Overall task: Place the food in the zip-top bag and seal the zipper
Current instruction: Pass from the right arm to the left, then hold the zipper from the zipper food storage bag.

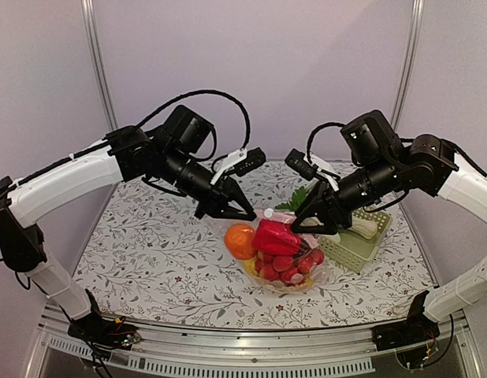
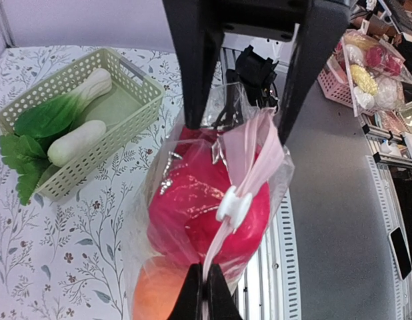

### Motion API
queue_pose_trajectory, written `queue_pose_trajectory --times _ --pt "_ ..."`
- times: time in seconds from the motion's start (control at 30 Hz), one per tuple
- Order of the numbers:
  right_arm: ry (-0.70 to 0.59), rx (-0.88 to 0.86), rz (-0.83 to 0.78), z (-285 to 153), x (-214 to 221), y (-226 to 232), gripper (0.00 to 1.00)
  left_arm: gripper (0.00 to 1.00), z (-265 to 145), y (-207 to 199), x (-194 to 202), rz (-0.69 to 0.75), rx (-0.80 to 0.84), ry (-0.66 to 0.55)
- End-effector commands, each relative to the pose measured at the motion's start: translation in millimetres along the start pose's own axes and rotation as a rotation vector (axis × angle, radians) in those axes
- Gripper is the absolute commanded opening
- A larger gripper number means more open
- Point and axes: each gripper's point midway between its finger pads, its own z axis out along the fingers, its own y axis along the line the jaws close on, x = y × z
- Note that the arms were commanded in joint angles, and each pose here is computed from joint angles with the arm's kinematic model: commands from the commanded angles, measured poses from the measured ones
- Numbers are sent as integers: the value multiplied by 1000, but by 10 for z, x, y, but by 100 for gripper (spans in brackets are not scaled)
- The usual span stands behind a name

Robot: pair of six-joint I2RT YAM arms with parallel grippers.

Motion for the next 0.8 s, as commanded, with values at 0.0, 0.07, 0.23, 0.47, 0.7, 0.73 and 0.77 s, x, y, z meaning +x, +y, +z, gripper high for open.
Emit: queue_pose_trajectory --times 0.0,0.07,0.23,0.47,0.7,0.73,0.77 --pt "-137 80 -31 -325 -309 14 63 0 -42 -113 -120 19 12 -32" --pt "-163 88 -32 -395 -382 31 73 0 -66 -138 -169 26 16 -54" --pt "-157 90 -4 -377 -476 17 79 0 -110 -181 -274 33 27 -92" --pt "-116 115 41 -311 -370 -30 78 0 -158 -65 -241 19 -46 -82" --pt "-109 122 47 -325 -321 0 74 0 -207 -97 -285 9 -27 -101" --pt "-109 115 36 -299 -347 30 74 0 -212 -100 -297 11 -26 -105" --pt "-105 110 30 -257 -370 33 73 0 -217 -102 -304 12 -26 -106"
